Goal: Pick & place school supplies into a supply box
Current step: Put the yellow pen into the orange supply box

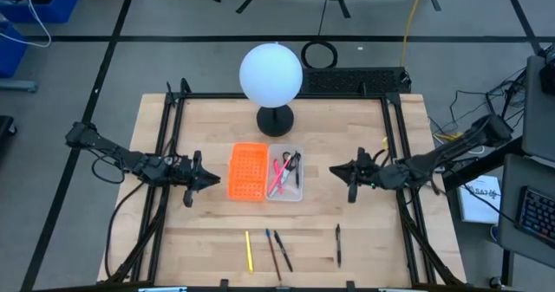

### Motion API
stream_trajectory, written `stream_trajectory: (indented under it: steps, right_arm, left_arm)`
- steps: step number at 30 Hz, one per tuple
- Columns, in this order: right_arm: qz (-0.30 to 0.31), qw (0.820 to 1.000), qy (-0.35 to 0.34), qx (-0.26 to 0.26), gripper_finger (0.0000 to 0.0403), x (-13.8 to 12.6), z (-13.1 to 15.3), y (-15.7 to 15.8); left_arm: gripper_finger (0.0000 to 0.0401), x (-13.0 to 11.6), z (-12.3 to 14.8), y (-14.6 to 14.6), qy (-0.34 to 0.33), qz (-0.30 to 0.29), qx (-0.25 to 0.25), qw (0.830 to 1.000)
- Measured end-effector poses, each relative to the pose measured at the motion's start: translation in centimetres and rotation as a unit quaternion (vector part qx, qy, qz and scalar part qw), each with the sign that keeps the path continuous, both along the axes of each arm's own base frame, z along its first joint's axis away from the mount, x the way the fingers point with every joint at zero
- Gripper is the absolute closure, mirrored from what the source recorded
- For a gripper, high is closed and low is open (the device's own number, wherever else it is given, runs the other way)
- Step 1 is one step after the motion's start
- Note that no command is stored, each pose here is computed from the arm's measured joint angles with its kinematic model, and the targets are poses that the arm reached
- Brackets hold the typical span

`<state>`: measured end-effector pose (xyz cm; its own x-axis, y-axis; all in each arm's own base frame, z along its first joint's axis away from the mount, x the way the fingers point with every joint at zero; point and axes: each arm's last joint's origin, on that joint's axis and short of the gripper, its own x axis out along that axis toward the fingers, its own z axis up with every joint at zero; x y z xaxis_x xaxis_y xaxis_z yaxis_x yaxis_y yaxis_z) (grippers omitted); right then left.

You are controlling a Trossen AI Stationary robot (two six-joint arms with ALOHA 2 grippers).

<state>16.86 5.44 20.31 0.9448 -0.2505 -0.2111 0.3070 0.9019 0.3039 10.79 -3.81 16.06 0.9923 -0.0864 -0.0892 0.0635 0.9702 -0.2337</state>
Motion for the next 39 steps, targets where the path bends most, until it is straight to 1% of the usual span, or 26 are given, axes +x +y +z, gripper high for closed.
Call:
stream_trajectory:
  steps: [1, 4, 6, 8, 11, 15, 18, 21, 23, 27, 33, 37, 39]
  right_arm:
    - [0.002, 1.0, -0.004, 0.0, 0.0403, -0.3, -0.9, -0.3]
    - [0.043, 0.998, -0.027, 0.023, 0.0403, -1.2, -3.2, -1.0]
    - [0.066, 0.995, -0.054, 0.041, 0.0403, -1.7, -4.1, -1.4]
    - [0.071, 0.994, -0.075, 0.038, 0.0403, -2.3, -4.7, -1.6]
    - [0.088, 0.989, -0.117, 0.013, 0.0403, -2.5, -3.9, -1.6]
    - [0.094, 0.987, -0.122, -0.041, 0.0403, -2.8, -3.4, -1.7]
    - [0.111, 0.979, -0.15, -0.076, 0.0403, -3.2, -2.6, -1.7]
    - [0.132, 0.975, -0.146, -0.102, 0.0403, -3.7, -2.4, -1.8]
    - [0.133, 0.975, -0.138, -0.112, 0.0403, -4.0, -2.4, -1.9]
    - [0.136, 0.975, -0.127, -0.119, 0.0403, -4.6, -2.5, -2.1]
    - [0.15, 0.969, -0.13, -0.147, 0.0403, -4.9, -2.4, -2.1]
    - [0.147, 0.966, -0.151, -0.147, 0.0403, -5.0, -1.9, -2.2]
    - [0.155, 0.965, -0.155, -0.146, 0.0403, -5.0, -1.9, -2.1]
  left_arm:
    - [0.0352, 0.0, 0.0, 0.0, 0.002, 0.0, 0.001, 1.0]
    - [0.0352, 0.0, -0.2, 0.0, 0.012, 0.0, 0.006, 1.0]
    - [0.0352, 0.0, -0.3, 0.0, 0.014, 0.0, 0.013, 1.0]
    - [0.0352, 0.0, -0.3, 0.0, 0.013, 0.0, 0.033, 0.999]
    - [0.0352, 0.0, -0.3, 0.0, 0.01, -0.007, 0.07, 0.997]
    - [0.0352, 0.0, -0.3, 0.0, 0.005, -0.021, 0.12, 0.993]
    - [0.0352, 0.0, -0.3, 0.0, 0.003, -0.008, 0.136, 0.991]
    - [0.0352, 0.0, -0.3, 0.1, 0.004, -0.003, 0.156, 0.988]
    - [0.0352, 0.0, -0.5, 0.1, 0.011, -0.005, 0.167, 0.986]
    - [0.0352, -0.1, -0.8, 0.1, 0.025, -0.007, 0.167, 0.986]
    - [0.0352, -0.1, -1.0, 0.2, 0.043, 0.011, 0.127, 0.991]
    - [0.0352, -0.1, -1.1, 0.2, 0.047, 0.019, 0.1, 0.994]
    - [0.0352, -0.2, -1.1, 0.2, 0.052, 0.022, 0.08, 0.995]
